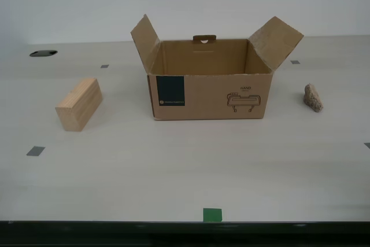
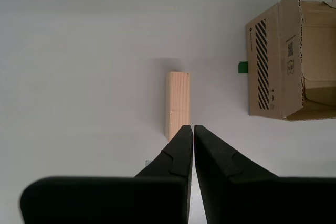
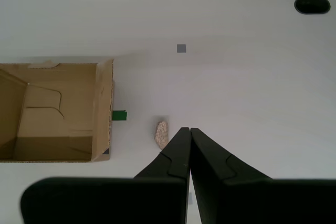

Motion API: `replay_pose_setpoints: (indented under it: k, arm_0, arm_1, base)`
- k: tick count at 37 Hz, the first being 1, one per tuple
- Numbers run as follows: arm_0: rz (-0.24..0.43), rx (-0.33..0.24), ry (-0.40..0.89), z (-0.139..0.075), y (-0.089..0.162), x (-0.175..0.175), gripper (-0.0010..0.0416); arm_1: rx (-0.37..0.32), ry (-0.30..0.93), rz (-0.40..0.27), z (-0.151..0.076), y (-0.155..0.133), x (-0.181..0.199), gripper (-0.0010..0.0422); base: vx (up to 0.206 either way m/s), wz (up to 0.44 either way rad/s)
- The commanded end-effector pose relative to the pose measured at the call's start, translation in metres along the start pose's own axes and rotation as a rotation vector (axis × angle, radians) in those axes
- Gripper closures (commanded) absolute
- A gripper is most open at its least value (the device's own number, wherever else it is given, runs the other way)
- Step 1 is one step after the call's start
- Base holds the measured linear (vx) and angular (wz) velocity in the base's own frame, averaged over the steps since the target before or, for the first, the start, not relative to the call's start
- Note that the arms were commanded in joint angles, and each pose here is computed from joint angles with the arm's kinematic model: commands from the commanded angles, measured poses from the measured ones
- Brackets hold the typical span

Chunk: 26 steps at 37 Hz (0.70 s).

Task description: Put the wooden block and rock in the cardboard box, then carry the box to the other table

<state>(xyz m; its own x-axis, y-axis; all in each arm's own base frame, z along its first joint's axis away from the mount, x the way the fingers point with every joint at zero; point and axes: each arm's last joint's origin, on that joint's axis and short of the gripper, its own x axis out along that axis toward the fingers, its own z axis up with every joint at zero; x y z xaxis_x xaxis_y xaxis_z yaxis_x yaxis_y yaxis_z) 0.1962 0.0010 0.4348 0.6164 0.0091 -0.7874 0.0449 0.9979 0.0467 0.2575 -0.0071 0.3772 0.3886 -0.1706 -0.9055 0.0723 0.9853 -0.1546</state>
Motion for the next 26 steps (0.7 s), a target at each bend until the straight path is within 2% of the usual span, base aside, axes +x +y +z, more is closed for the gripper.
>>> replay_pose_setpoints:
  k: [1, 26]
  arm_0:
    - [0.001, 0.002, -0.003, 0.0002, 0.0002, -0.0002, 0.0406]
    - [0.003, 0.002, -0.027, 0.0025, 0.0005, -0.0004, 0.0406]
  arm_1:
    - [0.003, -0.001, -0.005, -0.0004, -0.0004, -0.0008, 0.0412]
    - [0.006, -0.027, -0.004, 0.0022, 0.0001, -0.0009, 0.0412]
  base:
    - [0.000, 0.000]
    - [0.000, 0.000]
